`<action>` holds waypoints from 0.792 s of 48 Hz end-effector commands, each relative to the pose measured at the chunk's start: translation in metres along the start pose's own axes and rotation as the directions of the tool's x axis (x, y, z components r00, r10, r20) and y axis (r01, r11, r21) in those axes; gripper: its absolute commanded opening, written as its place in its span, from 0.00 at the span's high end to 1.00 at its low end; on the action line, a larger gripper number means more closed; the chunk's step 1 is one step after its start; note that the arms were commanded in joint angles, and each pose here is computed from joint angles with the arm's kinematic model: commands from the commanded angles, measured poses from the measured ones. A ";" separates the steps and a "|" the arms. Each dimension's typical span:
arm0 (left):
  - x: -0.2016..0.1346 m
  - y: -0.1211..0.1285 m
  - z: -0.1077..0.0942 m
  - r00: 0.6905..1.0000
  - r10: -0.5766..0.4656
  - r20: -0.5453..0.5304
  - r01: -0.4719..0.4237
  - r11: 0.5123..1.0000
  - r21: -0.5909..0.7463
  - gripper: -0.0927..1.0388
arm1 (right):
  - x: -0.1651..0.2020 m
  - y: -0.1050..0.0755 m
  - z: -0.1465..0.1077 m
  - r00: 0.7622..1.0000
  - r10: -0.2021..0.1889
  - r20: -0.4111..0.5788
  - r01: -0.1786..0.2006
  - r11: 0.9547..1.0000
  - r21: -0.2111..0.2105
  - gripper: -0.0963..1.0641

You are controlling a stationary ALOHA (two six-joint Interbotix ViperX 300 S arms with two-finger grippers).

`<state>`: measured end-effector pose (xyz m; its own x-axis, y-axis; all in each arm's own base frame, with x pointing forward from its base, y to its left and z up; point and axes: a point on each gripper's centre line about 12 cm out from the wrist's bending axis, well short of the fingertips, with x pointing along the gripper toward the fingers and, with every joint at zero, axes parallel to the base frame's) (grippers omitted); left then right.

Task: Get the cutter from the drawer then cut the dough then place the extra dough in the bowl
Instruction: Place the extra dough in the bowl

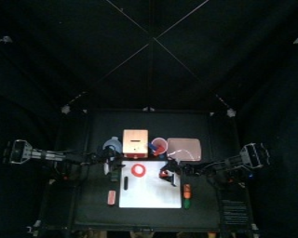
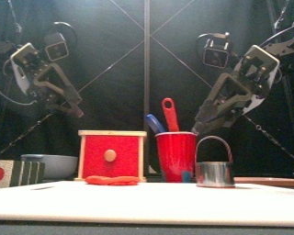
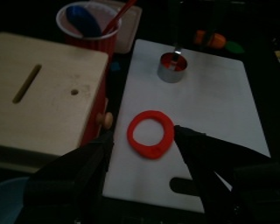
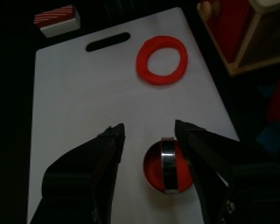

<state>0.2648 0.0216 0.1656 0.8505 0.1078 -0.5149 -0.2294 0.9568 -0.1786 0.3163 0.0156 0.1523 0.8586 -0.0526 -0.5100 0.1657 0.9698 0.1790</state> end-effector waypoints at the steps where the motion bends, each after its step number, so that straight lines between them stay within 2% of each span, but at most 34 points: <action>1: 0.022 -0.003 0.003 0.999 0.007 -0.049 -0.007 1.000 -0.005 0.10 | 0.000 0.002 0.011 0.999 0.004 0.032 -0.004 1.000 0.008 0.18; 6: 0.039 -0.004 -0.005 0.994 0.016 -0.104 -0.015 1.000 0.006 0.10 | 0.001 0.002 0.010 1.000 0.005 0.022 -0.006 1.000 0.008 0.18; 19: 0.074 -0.005 -0.003 0.988 0.032 -0.150 -0.033 0.999 -0.002 0.10 | 0.003 0.002 0.007 1.000 0.004 0.005 -0.004 1.000 0.008 0.18; 26: 0.091 -0.004 -0.009 0.978 0.041 -0.206 -0.043 0.999 -0.005 0.10 | 0.003 0.001 0.005 1.000 0.002 0.000 -0.002 1.000 0.009 0.18; 38: 0.095 -0.003 -0.017 0.971 0.042 -0.236 -0.036 0.999 0.027 0.11 | 0.004 0.002 0.005 1.000 0.003 -0.002 -0.003 1.000 0.008 0.18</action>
<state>0.3327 0.0234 0.0952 0.6853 0.0799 -0.7239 -0.2564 0.9568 -0.1372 0.3171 0.0161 0.1441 0.8393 -0.0483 -0.5415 0.1695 0.9696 0.1762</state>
